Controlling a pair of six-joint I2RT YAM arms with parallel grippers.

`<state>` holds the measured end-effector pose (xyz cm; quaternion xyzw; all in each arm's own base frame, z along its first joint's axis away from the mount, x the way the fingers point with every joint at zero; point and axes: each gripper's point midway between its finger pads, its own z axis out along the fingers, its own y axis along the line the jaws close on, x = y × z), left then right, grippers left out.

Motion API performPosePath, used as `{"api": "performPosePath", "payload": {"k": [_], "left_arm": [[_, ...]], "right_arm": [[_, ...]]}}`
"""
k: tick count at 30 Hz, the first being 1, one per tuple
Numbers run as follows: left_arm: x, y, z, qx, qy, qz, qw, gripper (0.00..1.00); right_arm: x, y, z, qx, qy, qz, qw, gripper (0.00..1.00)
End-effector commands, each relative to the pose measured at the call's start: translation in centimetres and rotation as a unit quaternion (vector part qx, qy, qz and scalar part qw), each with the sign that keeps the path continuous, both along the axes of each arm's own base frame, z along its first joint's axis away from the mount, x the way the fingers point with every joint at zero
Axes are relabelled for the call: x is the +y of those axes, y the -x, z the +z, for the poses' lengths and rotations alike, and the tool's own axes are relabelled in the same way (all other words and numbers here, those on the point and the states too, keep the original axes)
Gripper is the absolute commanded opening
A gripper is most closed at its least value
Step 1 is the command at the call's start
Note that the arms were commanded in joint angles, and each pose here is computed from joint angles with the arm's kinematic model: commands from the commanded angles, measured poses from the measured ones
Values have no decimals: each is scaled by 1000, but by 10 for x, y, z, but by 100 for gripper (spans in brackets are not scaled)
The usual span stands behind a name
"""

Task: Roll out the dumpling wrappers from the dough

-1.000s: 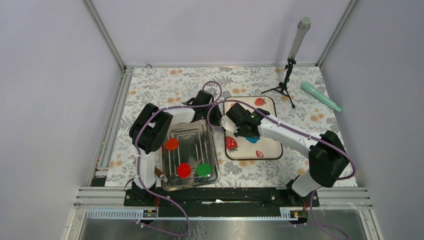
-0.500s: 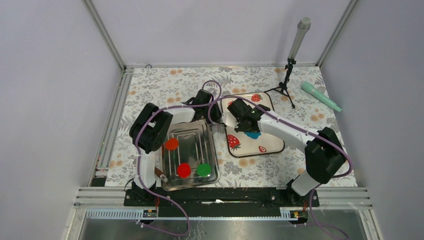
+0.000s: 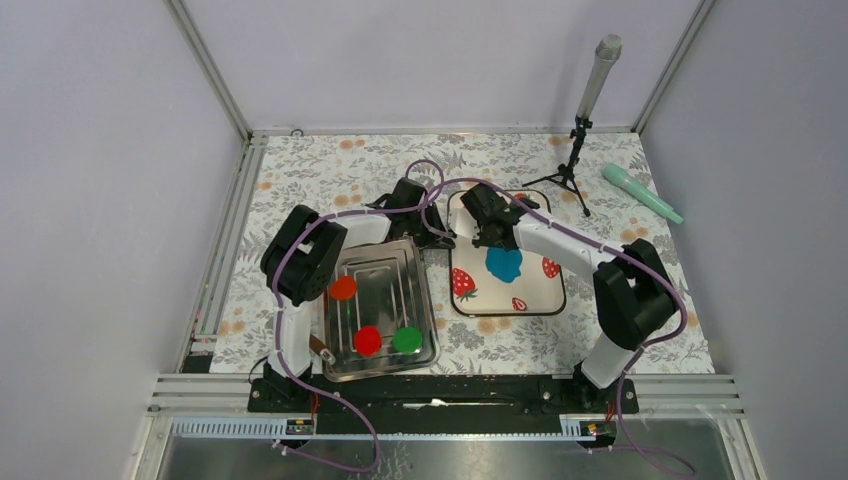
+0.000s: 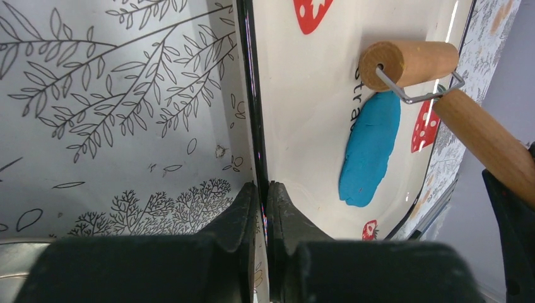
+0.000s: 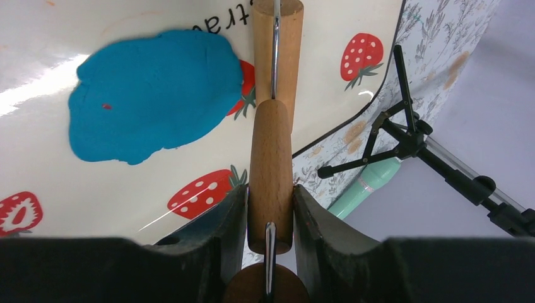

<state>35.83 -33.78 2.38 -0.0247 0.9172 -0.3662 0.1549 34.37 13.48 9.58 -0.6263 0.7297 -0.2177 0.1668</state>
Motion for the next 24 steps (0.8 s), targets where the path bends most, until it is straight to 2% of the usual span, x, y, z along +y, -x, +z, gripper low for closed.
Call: {"api": "performPosePath", "payload": {"k": [1,4,8,10,12,15,17,19,24], "left_arm": [[25,47,-57,74,-86,-37,993,0],[26,46,-54,70,-85,-37,993,0],[25,45,-52,63,-83,-40,994,0],[25,45,-51,60,-82,-41,994,0],[26,43,-50,57,-83,-39,994,0],[26,43,-49,55,-83,-37,994,0],[26,43,-49,54,-83,-36,994,0],[27,44,-50,56,-84,-35,994,0],[28,45,-50,57,-85,-34,994,0]], "right_arm": [[-9,12,-28,71,10,6,997,0],[-11,-4,-9,46,-8,-16,999,0],[-6,-16,40,17,-94,-89,991,0],[-11,-10,59,22,-143,-145,979,0],[-17,-4,74,38,-208,-215,953,0],[-27,5,84,86,-313,-331,886,0],[-36,10,84,126,-382,-419,814,0],[-35,22,76,186,-439,-474,741,0],[-44,31,61,256,-498,-565,606,0]]}}
